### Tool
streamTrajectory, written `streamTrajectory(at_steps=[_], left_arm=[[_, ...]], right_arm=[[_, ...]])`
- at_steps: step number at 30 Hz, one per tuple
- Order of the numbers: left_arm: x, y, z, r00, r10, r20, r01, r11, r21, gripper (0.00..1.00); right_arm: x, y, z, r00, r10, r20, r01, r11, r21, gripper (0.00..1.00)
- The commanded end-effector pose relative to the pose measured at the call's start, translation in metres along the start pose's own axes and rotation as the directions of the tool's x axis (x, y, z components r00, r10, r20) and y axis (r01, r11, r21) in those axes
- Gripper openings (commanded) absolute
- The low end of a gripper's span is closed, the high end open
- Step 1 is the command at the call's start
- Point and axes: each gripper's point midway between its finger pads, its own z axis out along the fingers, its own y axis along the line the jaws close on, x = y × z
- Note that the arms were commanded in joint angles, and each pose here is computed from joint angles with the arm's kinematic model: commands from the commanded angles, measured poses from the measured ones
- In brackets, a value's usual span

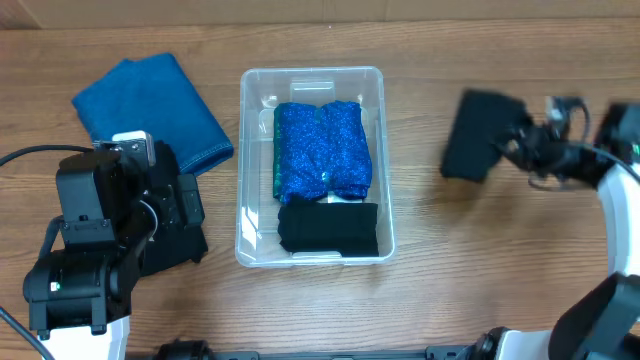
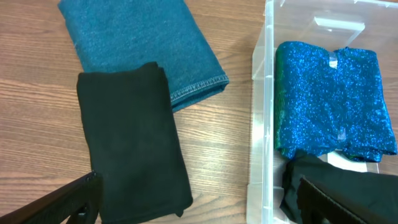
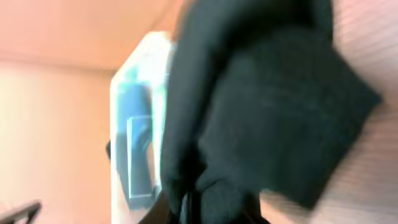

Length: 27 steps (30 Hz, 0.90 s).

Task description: Pack container

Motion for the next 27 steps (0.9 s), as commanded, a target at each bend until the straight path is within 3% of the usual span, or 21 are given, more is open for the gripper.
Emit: streamTrajectory(at_steps=[1,2,3,4,5,7,8,11,13,16,18,24,25,26,27], left_arm=[[-0.006,0.002,-0.006,1.000,0.005,0.023,-0.004,1.000,-0.007,1.00],[-0.006,0.002,-0.006,1.000,0.005,0.024,-0.004,1.000,-0.007,1.00],[-0.006,0.002,-0.006,1.000,0.005,0.024,-0.004,1.000,-0.007,1.00],[-0.006,0.002,-0.006,1.000,0.004,0.022,-0.004,1.000,-0.007,1.00],[-0.005,0.002,-0.006,1.000,0.004,0.021,-0.004,1.000,-0.007,1.00],[-0.004,0.002,-0.006,1.000,0.004,0.017,-0.004,1.000,-0.008,1.00],[-0.004,0.002,-0.006,1.000,0.004,0.014,-0.004,1.000,-0.008,1.00],[-0.001,0.002,-0.006,1.000,0.004,0.003,-0.004,1.000,-0.009,1.00],[-0.001,0.002,-0.006,1.000,0.004,0.003,-0.004,1.000,-0.009,1.00],[-0.001,0.002,-0.006,1.000,0.004,0.003,-0.004,1.000,-0.009,1.00],[-0.001,0.002,-0.006,1.000,0.004,0.003,-0.004,1.000,-0.009,1.00],[-0.001,0.002,-0.006,1.000,0.004,0.003,-0.004,1.000,-0.009,1.00],[-0.001,0.002,-0.006,1.000,0.004,0.003,-0.004,1.000,-0.009,1.00],[-0.001,0.002,-0.006,1.000,0.004,0.002,-0.004,1.000,-0.009,1.00],[-0.001,0.002,-0.006,1.000,0.004,0.002,-0.004,1.000,-0.009,1.00]], right_arm=[[-0.006,0.112,0.011,0.881,-0.470,-0.049,0.471,0.882,-0.001,0.04],[0.003,0.130,0.018,0.815,-0.572,-0.091,0.575,0.818,0.011,0.04],[0.024,0.156,0.028,0.698,-0.699,-0.154,0.706,0.708,-0.017,0.04],[0.051,0.174,0.037,0.540,-0.815,-0.209,0.821,0.565,-0.083,0.04],[0.089,0.188,0.048,0.302,-0.918,-0.258,0.915,0.355,-0.193,0.04],[0.142,0.197,0.064,-0.047,-0.963,-0.266,0.929,0.056,-0.367,0.04],[0.161,0.199,0.074,-0.162,-0.948,-0.273,0.912,-0.038,-0.409,0.04],[0.198,0.194,0.106,-0.327,-0.902,-0.281,0.846,-0.147,-0.513,0.04],[0.219,0.177,0.125,-0.380,-0.886,-0.265,0.768,-0.142,-0.624,0.04],[0.231,0.152,0.147,-0.372,-0.873,-0.315,0.731,-0.066,-0.679,0.04],[0.245,0.149,0.160,-0.329,-0.899,-0.289,0.688,-0.019,-0.725,0.04],[0.269,0.148,0.160,-0.353,-0.899,-0.261,0.628,-0.021,-0.778,0.04],[0.274,0.144,0.161,-0.361,-0.892,-0.270,0.621,-0.014,-0.784,0.11],[0.275,0.142,0.163,-0.359,-0.890,-0.280,0.622,-0.004,-0.783,0.99],[0.275,0.142,0.165,-0.359,-0.891,-0.278,0.624,-0.008,-0.781,1.00]])
